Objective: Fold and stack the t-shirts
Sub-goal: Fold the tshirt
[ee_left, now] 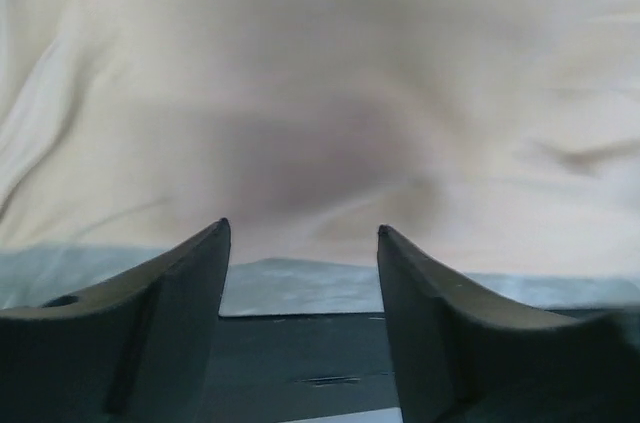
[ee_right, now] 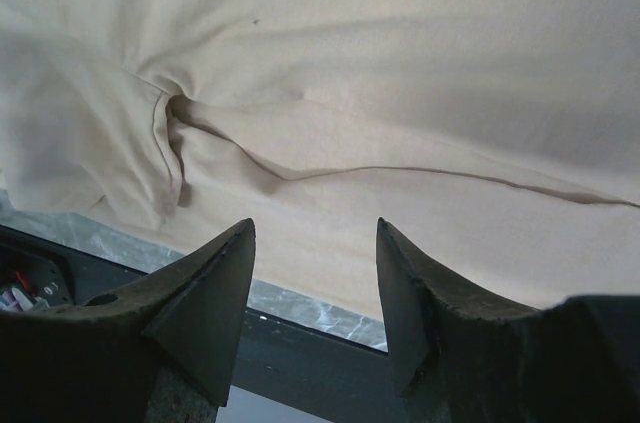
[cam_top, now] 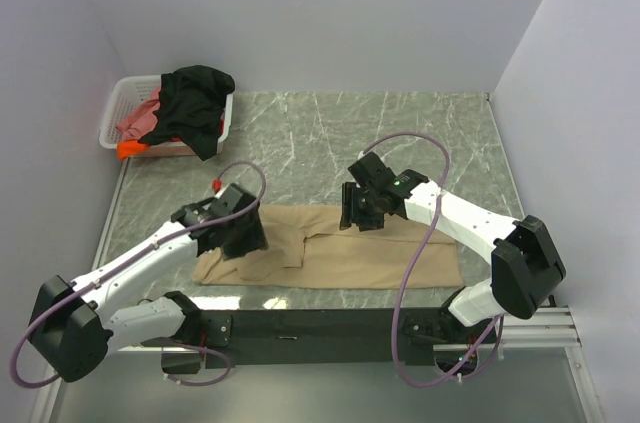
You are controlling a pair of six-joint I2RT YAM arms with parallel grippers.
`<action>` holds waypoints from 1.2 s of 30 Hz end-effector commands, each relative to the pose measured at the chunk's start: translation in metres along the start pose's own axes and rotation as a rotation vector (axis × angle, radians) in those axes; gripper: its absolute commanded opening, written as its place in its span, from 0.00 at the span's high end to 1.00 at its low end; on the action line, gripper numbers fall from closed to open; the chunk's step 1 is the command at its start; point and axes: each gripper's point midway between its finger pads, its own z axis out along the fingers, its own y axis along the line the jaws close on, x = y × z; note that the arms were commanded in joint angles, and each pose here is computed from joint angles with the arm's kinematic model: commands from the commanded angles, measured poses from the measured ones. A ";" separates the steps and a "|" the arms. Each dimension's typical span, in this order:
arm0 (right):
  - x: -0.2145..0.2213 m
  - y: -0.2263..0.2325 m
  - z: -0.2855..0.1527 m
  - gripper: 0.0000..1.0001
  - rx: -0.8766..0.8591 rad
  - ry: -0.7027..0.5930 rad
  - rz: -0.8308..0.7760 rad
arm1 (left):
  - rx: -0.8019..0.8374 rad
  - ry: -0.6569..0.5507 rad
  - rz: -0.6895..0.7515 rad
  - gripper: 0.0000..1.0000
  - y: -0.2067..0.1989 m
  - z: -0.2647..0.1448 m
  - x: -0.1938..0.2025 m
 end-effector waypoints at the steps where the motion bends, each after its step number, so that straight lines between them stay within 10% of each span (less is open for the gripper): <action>1: -0.008 0.006 -0.004 0.41 -0.013 -0.029 -0.009 | -0.139 -0.004 -0.130 0.33 0.040 0.006 0.017; 21: -0.007 0.008 -0.002 0.41 -0.011 -0.022 -0.019 | -0.090 0.075 -0.156 0.35 0.045 0.035 0.046; 28: -0.007 0.008 -0.002 0.41 -0.011 -0.022 -0.019 | -0.076 0.069 -0.145 0.80 0.038 0.024 0.040; 36: -0.006 0.009 -0.003 0.41 -0.010 -0.023 -0.026 | 0.012 0.213 -0.144 0.85 0.026 0.001 0.046</action>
